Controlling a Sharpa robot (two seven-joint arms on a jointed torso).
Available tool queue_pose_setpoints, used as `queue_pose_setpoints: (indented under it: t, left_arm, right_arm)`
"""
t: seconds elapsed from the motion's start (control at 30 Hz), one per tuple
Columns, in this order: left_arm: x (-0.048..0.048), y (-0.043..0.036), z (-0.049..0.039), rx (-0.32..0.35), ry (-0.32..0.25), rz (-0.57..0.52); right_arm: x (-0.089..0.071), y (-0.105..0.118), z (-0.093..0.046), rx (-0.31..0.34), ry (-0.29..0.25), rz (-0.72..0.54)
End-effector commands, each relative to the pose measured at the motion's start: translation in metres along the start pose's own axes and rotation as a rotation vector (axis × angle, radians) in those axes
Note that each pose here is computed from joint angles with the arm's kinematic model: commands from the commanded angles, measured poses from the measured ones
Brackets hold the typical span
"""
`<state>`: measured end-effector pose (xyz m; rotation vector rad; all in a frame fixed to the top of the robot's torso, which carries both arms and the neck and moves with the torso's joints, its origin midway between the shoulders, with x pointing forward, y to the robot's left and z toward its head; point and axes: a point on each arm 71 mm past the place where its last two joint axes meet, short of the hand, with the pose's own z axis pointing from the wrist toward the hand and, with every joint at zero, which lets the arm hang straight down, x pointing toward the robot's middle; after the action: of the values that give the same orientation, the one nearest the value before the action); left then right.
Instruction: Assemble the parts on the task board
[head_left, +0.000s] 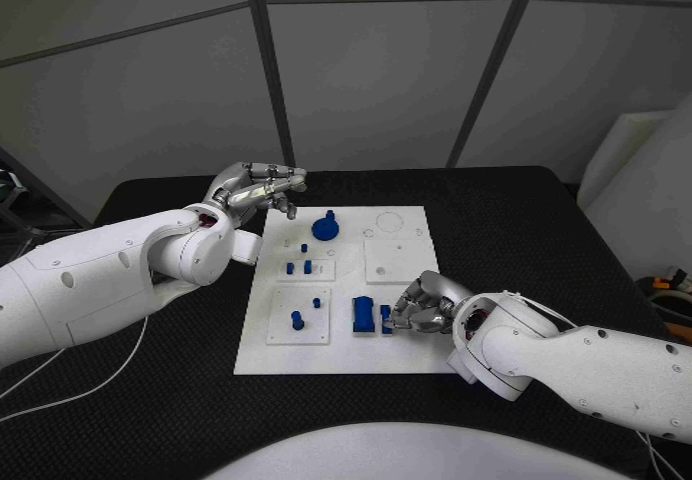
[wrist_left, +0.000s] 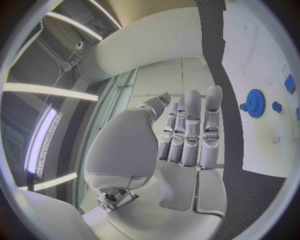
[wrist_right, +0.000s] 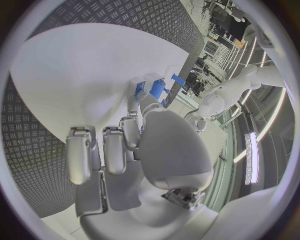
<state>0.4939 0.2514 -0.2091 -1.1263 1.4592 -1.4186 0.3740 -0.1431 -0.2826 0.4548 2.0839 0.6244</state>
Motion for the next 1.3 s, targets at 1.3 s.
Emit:
queue_pose_setpoints:
  t: [1.3]
  left_arm:
    - [-0.0212,0.0377,0.0179,0.028,-0.254,-0.128]
  right_arm:
    - [-0.137,-0.021,0.091,-0.44,-0.26,0.663]
